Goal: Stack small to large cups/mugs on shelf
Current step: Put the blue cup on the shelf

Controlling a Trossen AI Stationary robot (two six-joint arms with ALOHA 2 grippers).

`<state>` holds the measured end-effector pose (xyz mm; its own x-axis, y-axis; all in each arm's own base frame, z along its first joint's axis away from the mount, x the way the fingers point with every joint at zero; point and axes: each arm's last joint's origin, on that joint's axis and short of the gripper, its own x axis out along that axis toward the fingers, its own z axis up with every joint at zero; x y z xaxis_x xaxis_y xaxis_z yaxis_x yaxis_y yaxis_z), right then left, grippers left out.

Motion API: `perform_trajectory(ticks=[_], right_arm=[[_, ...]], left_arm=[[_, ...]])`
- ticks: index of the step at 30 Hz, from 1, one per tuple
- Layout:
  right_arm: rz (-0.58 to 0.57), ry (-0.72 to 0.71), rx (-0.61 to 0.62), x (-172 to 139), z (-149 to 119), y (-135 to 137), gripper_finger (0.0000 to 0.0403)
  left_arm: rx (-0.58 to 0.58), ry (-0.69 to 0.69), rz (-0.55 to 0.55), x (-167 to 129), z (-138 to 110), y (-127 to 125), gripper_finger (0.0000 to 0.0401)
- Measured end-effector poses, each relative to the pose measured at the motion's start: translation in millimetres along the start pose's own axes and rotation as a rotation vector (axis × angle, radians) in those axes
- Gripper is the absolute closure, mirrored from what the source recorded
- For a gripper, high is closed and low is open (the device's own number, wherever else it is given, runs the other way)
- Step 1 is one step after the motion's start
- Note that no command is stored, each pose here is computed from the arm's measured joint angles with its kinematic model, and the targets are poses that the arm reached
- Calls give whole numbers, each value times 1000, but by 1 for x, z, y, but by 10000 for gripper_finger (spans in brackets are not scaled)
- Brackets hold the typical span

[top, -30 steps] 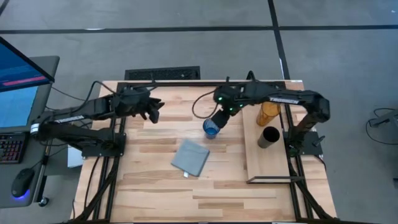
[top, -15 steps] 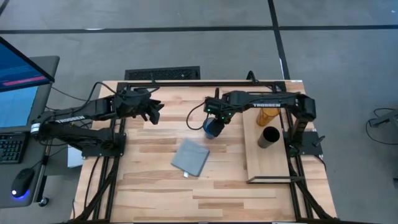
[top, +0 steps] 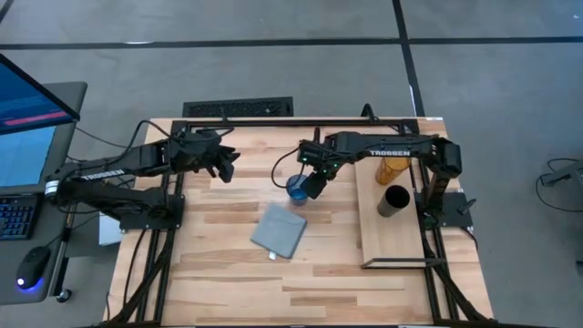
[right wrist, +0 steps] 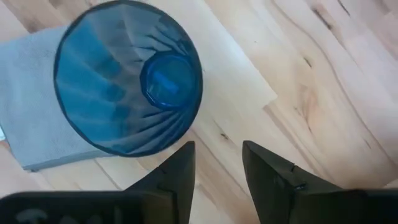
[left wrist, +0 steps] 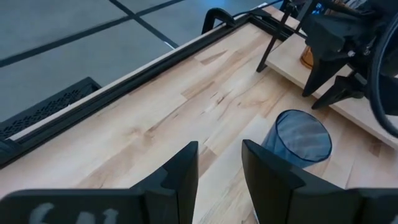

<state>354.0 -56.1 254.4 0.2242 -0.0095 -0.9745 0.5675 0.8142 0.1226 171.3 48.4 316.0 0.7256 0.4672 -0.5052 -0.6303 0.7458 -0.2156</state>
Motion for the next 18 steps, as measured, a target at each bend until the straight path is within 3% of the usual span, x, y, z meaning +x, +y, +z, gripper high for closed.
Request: perform_trajectory(ticks=[14,18], right_arm=[[52,-95,-4,1,9,7,248],[35,-63,-8,17,12,8,248]], left_arm=[[3,9,4,0,-1,0,287],[3,11,4,0,-1,0,287]])
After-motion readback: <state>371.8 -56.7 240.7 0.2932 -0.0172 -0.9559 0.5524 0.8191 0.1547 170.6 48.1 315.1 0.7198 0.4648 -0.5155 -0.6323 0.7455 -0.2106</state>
